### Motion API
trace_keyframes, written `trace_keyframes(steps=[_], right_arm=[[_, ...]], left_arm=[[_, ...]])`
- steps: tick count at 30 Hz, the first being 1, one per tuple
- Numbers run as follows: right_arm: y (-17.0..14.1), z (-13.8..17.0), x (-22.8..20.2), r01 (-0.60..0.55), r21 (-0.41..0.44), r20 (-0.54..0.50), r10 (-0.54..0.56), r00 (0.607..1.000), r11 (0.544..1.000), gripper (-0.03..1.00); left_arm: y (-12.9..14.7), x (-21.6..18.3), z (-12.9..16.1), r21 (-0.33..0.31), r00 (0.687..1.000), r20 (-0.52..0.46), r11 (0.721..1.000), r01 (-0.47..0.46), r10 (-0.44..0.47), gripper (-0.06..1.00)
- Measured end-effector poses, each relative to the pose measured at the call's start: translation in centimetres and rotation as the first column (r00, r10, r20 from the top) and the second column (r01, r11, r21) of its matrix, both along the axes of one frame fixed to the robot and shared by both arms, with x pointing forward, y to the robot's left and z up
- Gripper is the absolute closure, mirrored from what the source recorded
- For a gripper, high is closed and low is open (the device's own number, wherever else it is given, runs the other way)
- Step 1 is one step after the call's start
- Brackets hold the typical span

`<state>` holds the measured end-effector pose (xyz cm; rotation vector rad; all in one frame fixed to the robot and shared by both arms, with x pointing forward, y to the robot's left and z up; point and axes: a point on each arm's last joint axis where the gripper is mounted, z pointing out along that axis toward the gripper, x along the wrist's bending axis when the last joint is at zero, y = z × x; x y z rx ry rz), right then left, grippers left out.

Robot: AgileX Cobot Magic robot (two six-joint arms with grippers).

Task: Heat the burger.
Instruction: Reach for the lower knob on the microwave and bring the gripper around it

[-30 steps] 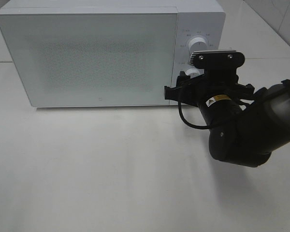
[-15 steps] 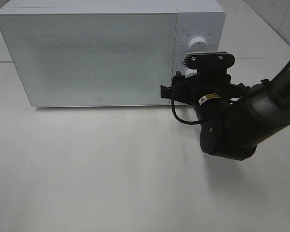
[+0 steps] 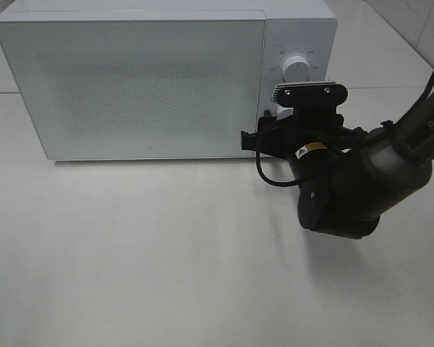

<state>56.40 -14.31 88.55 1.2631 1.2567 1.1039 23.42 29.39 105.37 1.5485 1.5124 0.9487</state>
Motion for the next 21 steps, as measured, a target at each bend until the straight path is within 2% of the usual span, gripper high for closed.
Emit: trace_keyframes(steps=[21], right_arm=[[0.41,0.23,-0.06,0.001,0.015,-0.006,-0.001,1.0,1.0,0.26]], left_arm=[[0.0,0.0,0.0,0.0,1.0,0.0,1.0,0.0,0.0,-0.03]])
